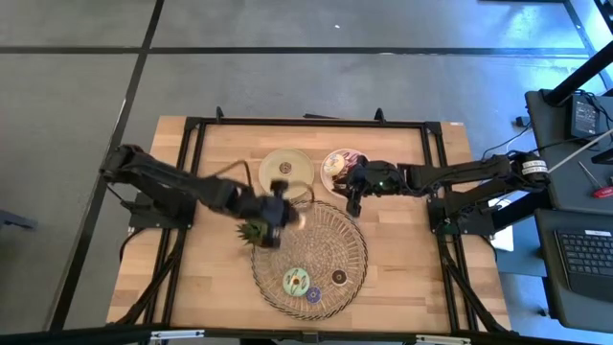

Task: Pick & Place donuts
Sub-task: Put the small yellow donut on the brown plate

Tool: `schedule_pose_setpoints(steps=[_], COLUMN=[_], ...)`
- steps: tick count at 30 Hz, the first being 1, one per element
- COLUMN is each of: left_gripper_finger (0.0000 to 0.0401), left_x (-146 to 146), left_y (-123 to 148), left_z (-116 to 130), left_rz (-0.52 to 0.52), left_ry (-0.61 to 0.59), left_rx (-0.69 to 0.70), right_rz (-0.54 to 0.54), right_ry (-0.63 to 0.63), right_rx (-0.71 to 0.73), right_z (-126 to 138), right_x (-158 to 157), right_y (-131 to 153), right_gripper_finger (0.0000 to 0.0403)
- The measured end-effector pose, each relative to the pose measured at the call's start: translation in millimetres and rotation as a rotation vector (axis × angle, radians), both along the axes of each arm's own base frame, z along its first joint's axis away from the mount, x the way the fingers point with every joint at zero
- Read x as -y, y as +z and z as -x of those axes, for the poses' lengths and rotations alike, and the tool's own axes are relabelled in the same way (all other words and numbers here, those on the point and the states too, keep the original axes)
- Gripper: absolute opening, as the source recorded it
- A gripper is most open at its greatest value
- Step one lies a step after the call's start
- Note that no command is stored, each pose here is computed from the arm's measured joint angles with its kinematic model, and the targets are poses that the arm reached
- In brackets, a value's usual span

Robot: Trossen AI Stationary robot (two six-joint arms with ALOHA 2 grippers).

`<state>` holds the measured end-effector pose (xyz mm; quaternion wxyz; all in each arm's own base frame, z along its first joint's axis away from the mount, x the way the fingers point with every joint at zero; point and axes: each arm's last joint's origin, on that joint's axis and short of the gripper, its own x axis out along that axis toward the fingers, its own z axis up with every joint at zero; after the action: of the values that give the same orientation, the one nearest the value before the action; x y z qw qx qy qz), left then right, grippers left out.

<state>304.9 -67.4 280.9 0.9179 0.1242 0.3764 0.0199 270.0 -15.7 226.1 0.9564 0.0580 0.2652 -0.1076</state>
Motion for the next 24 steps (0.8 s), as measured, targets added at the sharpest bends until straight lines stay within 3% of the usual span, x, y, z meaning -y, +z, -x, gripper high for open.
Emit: schedule_pose_setpoints(steps=[6,12,16,24], left_gripper_finger=[0.0003,0.0003,0.0002,0.0002], left_x=[-68,-128,-150,-170], left_y=[1,-41,-70,-112], left_z=[-4,-6,-6,-16], left_rz=[0.008,0.117,0.135,0.154], left_ry=[0.207,0.298,0.394,0.45], left_rx=[-0.017,-0.15,-0.198,-0.266], right_rz=[0.036,0.048,0.061,0.06], right_ry=[-0.022,-0.046,-0.054,-0.082], right_rx=[-0.011,-0.027,-0.057,-0.064], right_z=[1,3,5,6], right_x=[12,21,26,33], right_y=[0,-1,-3,-4], right_gripper_finger=[0.0129,0.0129,0.0129,0.0129])
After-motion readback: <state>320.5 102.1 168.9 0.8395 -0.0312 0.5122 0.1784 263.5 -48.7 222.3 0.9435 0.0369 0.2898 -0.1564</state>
